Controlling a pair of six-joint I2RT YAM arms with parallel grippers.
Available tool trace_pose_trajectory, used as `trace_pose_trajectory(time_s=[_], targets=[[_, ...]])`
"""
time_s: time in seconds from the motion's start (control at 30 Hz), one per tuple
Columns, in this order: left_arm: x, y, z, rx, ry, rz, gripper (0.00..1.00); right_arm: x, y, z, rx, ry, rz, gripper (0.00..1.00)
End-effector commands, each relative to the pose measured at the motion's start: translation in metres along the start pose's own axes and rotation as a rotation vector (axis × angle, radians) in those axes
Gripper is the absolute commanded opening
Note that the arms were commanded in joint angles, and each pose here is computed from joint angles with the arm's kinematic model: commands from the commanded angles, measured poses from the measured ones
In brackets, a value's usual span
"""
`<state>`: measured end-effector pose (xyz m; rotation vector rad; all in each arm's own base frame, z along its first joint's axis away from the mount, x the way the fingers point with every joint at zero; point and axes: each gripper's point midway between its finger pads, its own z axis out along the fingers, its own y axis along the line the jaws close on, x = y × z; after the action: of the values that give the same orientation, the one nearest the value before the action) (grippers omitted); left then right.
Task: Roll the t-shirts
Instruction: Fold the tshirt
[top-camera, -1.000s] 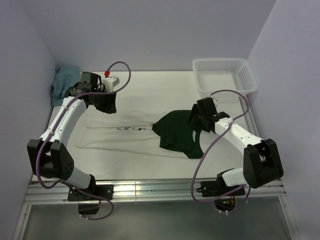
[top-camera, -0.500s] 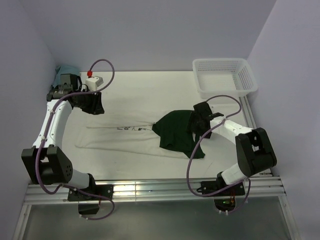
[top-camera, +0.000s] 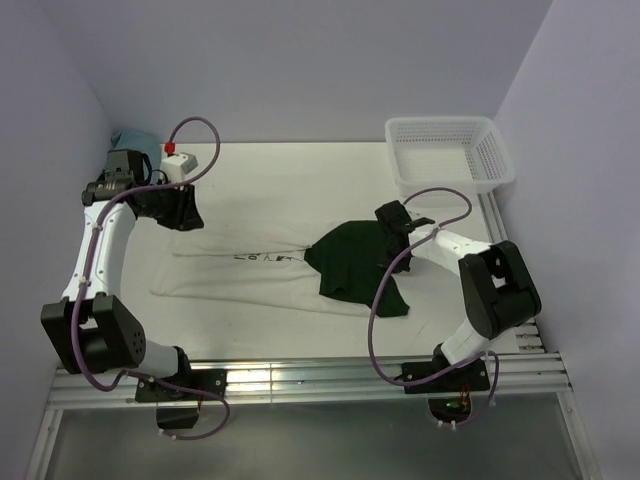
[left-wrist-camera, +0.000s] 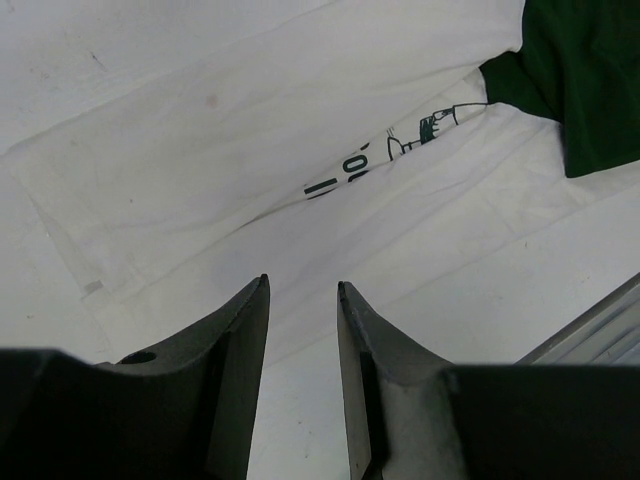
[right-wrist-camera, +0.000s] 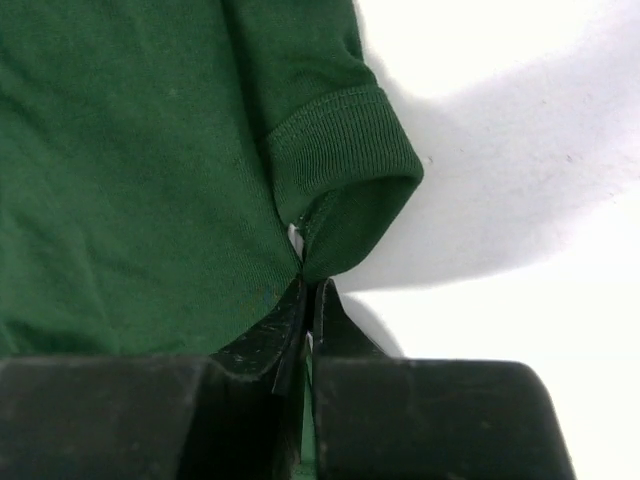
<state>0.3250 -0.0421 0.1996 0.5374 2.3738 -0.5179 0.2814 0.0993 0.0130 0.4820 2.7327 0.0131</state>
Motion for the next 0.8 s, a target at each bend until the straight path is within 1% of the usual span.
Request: trace_pose_trajectory(time_s=[0.0, 0.1, 0.13, 0.17, 0.23, 0.33, 0.47, 0.63, 0.7, 0.77], targets=[[-0.01, -0.009, -0.012, 0.029, -0.061, 0.043, 0.39, 0.003, -0.018, -0.004, 0.13, 0.013, 0.01, 0.0], [-0.007, -0.009, -0.01, 0.044, -0.06, 0.033, 0.39, -0.001, -0.039, -0.014, 0.25, -0.006, 0.035, 0.0], [-0.006, -0.007, -0.008, 0.046, -0.054, 0.028, 0.38, 0.002, -0.048, -0.019, 0.292, 0.007, 0.032, 0.0], [-0.005, -0.007, -0.007, 0.05, -0.053, 0.024, 0.38, -0.003, -0.056, -0.023, 0.337, -0.015, 0.032, 0.0], [-0.003, -0.005, -0.003, 0.063, -0.045, 0.012, 0.38, -0.007, -0.066, -0.032, 0.385, -0.017, 0.04, 0.0], [-0.001, -0.003, 0.002, 0.086, -0.032, -0.008, 0.38, -0.016, -0.082, -0.039, 0.442, -0.031, 0.045, 0.0], [0.0, 0.003, 0.007, 0.077, -0.031, -0.018, 0.38, -0.029, -0.108, -0.041, 0.488, -0.038, 0.089, 0.0], [0.008, 0.012, 0.018, 0.072, -0.002, -0.047, 0.38, -0.041, -0.158, -0.039, 0.619, -0.019, 0.158, 0.0], [0.011, 0.016, 0.023, 0.07, 0.012, -0.061, 0.38, -0.045, -0.168, -0.037, 0.64, -0.013, 0.175, 0.0], [0.015, 0.021, 0.026, 0.062, 0.022, -0.073, 0.39, -0.052, -0.185, -0.033, 0.659, -0.009, 0.234, 0.0]])
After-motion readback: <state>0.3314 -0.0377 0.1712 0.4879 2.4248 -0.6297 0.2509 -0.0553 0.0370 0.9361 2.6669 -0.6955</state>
